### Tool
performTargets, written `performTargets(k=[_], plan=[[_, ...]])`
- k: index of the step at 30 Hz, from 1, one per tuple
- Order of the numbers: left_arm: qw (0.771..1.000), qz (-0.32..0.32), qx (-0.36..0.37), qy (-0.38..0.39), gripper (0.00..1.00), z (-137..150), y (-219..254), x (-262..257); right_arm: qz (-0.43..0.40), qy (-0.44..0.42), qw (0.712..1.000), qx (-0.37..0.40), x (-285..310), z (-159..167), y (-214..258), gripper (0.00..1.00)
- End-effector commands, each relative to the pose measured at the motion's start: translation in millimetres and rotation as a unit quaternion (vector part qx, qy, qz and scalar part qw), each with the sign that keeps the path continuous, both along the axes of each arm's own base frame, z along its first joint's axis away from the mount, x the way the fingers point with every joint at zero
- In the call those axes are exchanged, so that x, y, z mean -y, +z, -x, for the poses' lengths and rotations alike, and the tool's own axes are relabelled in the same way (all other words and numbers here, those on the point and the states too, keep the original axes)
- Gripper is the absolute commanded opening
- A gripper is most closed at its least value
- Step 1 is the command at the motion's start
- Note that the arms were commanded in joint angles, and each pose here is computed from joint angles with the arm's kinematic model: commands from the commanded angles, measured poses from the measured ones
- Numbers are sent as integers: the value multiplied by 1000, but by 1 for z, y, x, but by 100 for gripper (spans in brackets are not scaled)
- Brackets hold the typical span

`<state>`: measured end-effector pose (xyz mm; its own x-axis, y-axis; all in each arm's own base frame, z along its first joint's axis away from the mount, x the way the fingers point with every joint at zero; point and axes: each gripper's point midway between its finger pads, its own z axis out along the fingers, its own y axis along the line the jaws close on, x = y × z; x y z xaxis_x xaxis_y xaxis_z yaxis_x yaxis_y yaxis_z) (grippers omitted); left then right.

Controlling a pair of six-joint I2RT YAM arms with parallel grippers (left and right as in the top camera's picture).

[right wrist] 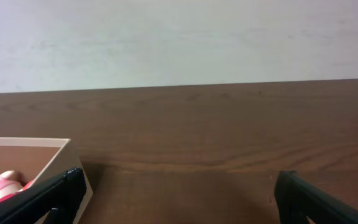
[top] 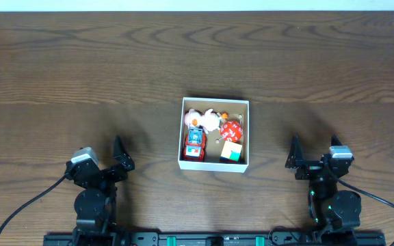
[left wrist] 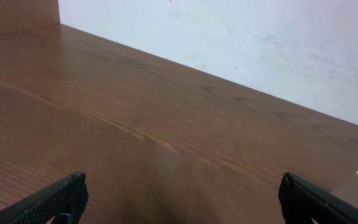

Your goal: Pack container

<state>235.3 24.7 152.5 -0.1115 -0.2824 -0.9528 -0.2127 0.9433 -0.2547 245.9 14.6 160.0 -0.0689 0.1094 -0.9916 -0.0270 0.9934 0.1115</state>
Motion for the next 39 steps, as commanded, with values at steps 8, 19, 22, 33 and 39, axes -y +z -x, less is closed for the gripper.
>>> performTargets(k=[8,19,22,33,39], plan=[[999,-42,-3,-26,98,-5,-12,6,7,-2,1000,1,1,0,-1,99],[989,-105,2,-107,98,-9,-13,26,7,-2,1000,1,1,0,-1,99],[988,-110,1,-109,98,-9,-14,27,7,-2,1000,1,1,0,-1,99],[988,-109,1,-109,98,-9,-14,27,7,-2,1000,1,1,0,-1,99],[988,-109,0,-109,98,-9,-14,27,7,-2,1000,1,1,0,-1,99]])
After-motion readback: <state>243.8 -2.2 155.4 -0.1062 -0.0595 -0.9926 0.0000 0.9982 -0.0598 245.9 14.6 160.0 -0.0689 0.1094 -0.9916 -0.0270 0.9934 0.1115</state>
